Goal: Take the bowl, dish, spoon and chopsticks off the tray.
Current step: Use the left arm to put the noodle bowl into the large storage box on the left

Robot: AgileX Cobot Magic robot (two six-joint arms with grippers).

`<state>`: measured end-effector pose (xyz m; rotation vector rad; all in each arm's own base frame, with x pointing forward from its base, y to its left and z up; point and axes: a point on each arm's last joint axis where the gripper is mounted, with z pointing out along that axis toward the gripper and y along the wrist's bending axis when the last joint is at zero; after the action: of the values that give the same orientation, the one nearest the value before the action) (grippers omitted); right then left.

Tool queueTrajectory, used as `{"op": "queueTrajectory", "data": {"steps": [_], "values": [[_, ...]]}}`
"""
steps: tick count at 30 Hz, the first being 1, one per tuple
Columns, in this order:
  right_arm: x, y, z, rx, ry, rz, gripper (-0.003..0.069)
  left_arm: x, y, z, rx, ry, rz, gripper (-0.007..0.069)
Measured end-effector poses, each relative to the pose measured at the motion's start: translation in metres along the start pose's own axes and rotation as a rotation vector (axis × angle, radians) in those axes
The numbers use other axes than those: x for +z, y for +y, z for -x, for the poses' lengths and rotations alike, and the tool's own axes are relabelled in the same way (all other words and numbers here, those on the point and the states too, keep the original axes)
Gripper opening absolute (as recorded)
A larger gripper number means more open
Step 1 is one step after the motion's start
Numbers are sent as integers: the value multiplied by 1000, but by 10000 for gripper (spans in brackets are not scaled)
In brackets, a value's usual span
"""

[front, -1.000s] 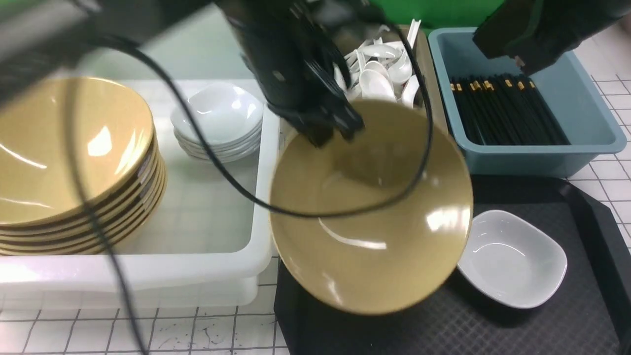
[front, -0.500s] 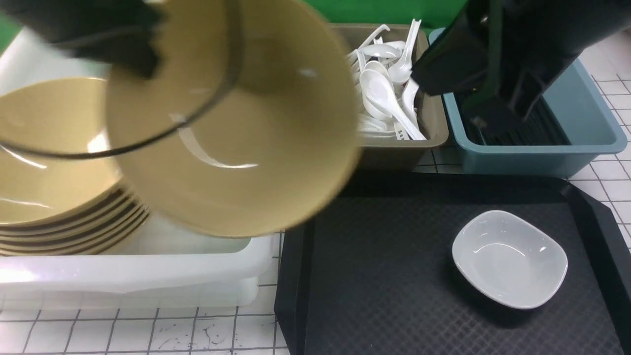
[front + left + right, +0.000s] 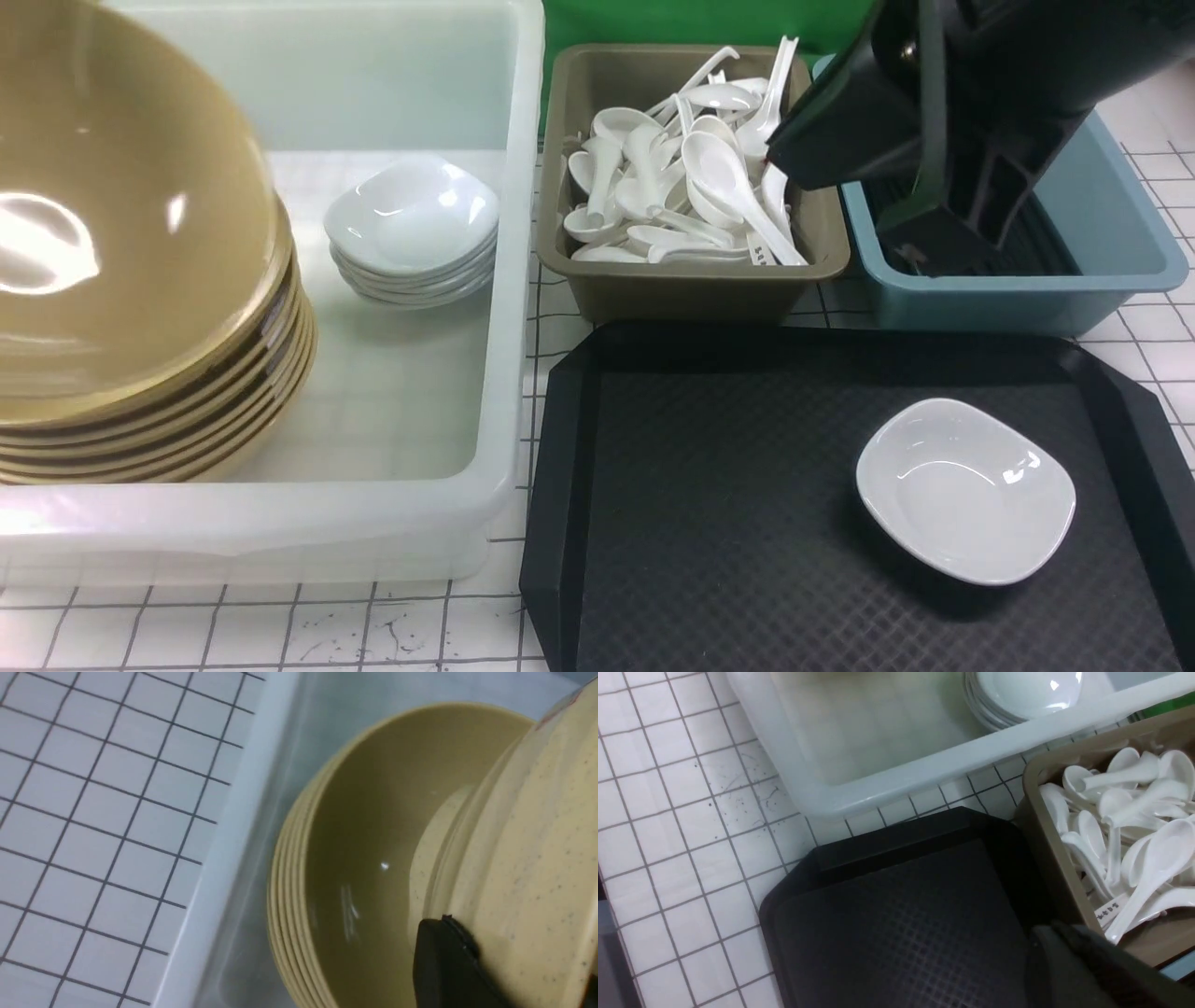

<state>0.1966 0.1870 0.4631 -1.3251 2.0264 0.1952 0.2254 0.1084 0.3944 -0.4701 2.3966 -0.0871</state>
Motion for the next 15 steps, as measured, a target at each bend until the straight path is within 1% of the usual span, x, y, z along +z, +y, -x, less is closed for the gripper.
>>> {"op": "queueTrajectory", "data": {"steps": [5, 6, 9, 12, 15], "values": [[0, 0, 0, -9, -2, -1, 48, 33, 11, 1, -38, 67, 3, 36], [0, 0, 0, -10, -2, -1, 48, 37, 12, 1, -42, 78, 3, 50], [0, 0, 0, -12, -2, -1, 48, 56, 20, 2, -45, 132, 22, 123], [0, 0, 0, -12, -1, 0, 48, 71, 25, -1, -52, 200, 29, 233], [0, 0, 0, -12, 1, -1, 48, 73, 27, -2, -55, 222, 42, 385]]}}
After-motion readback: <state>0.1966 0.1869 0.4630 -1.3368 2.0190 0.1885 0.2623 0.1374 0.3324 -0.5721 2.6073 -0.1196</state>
